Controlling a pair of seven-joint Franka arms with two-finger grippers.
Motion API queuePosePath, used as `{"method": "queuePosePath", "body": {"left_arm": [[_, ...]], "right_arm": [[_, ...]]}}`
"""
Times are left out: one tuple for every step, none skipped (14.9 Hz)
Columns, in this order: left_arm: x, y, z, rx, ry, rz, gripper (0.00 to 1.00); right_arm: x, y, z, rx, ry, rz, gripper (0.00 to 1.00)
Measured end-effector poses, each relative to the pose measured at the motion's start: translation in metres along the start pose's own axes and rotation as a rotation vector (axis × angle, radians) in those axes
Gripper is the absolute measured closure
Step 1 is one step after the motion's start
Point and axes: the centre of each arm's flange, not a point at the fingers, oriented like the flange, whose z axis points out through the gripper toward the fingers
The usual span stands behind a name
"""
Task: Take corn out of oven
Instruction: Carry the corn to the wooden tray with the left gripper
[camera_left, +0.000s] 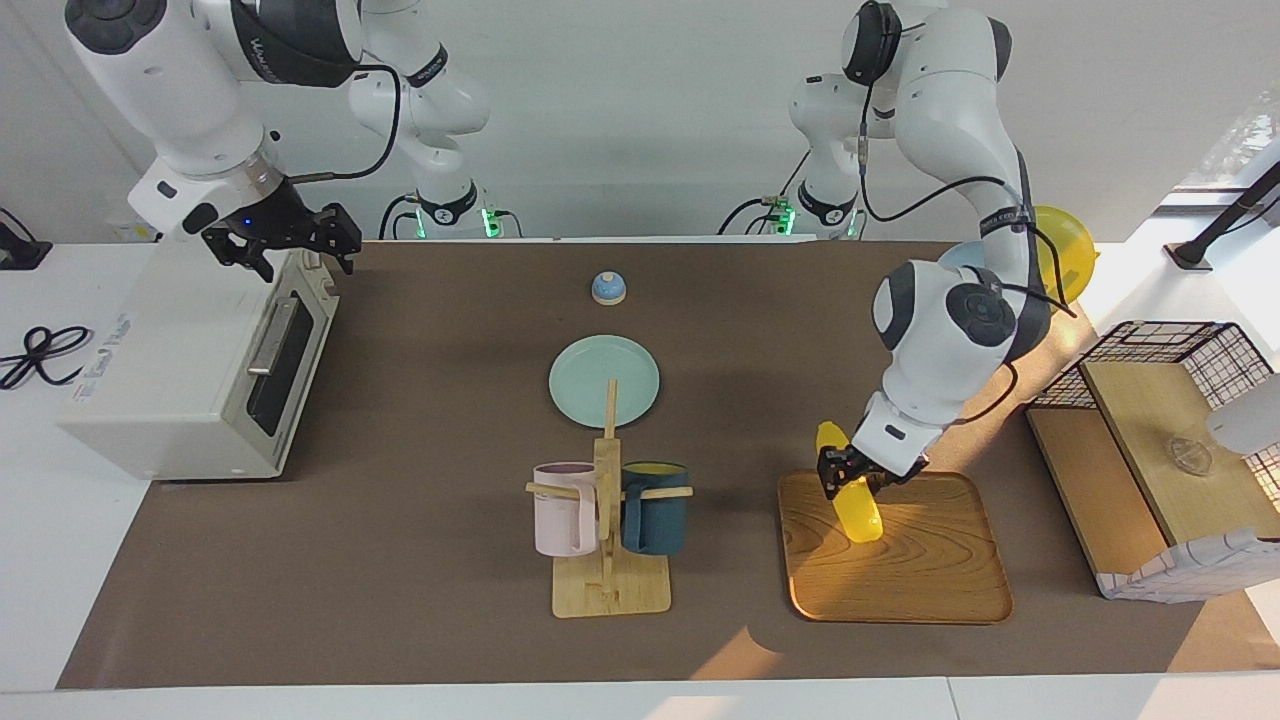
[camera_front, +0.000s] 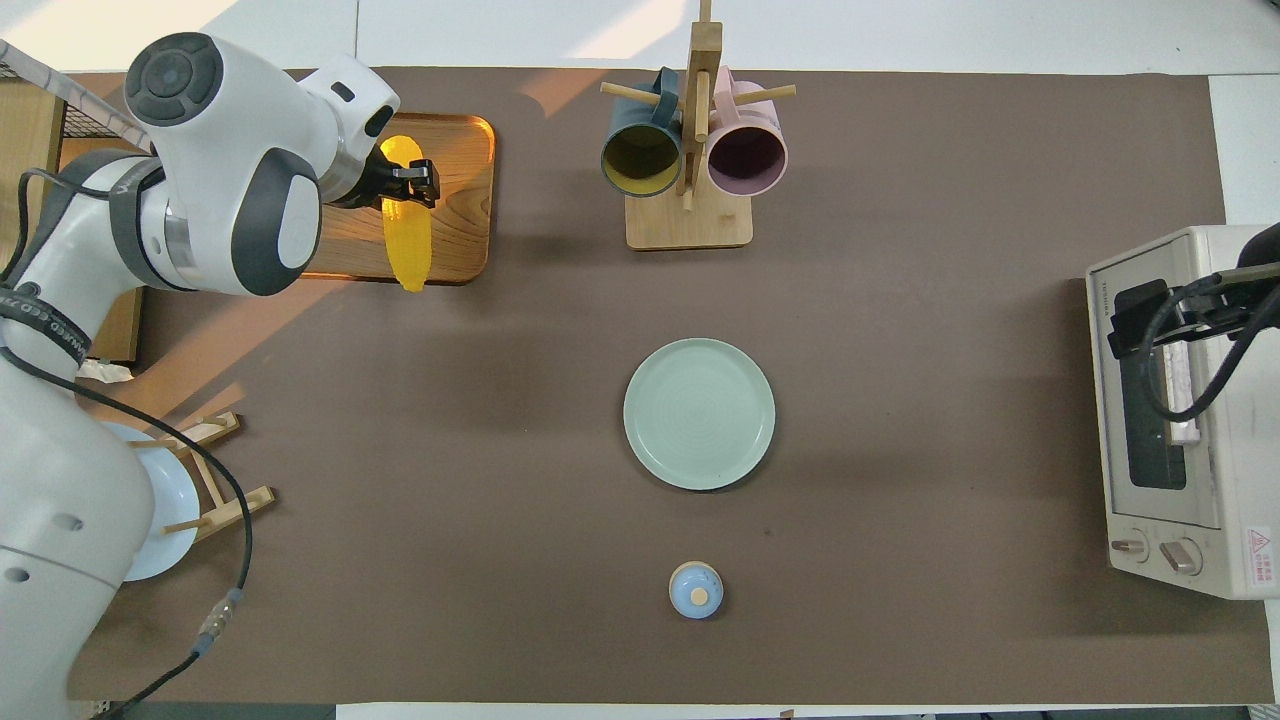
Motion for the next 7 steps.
{"method": "queuePosePath", "body": {"left_arm": [[0.007,-0.009,0.012,-0.003,0.022,0.003,0.44],[0.013,-0.018,0.021,-0.005,0.043,0.007,0.44],[0.015,-0.028,0.028,-0.004,0.052,0.009,0.44],[0.017,-0.037,0.031,-0.003,0.055,0.01,0.44],[0.018,-0.043,0.031,-0.001,0.058,0.012,0.44],[0.019,-0.044,0.03,0.004,0.061,0.026,0.44],[0.019,-0.044,0.03,0.02,0.063,0.049,0.44]], "right_arm": [[0.0,0.0,0.0,0.0,0.0,0.0,0.0],[0.0,0.0,0.0,0.0,0.0,0.0,0.0],[0.0,0.0,0.0,0.0,0.0,0.0,0.0],[0.0,0.0,0.0,0.0,0.0,0.0,0.0],[0.0,0.0,0.0,0.0,0.001,0.0,0.0],[0.0,0.0,0.0,0.0,0.001,0.0,0.0],[0.0,0.0,0.0,0.0,0.001,0.0,0.0]]}}
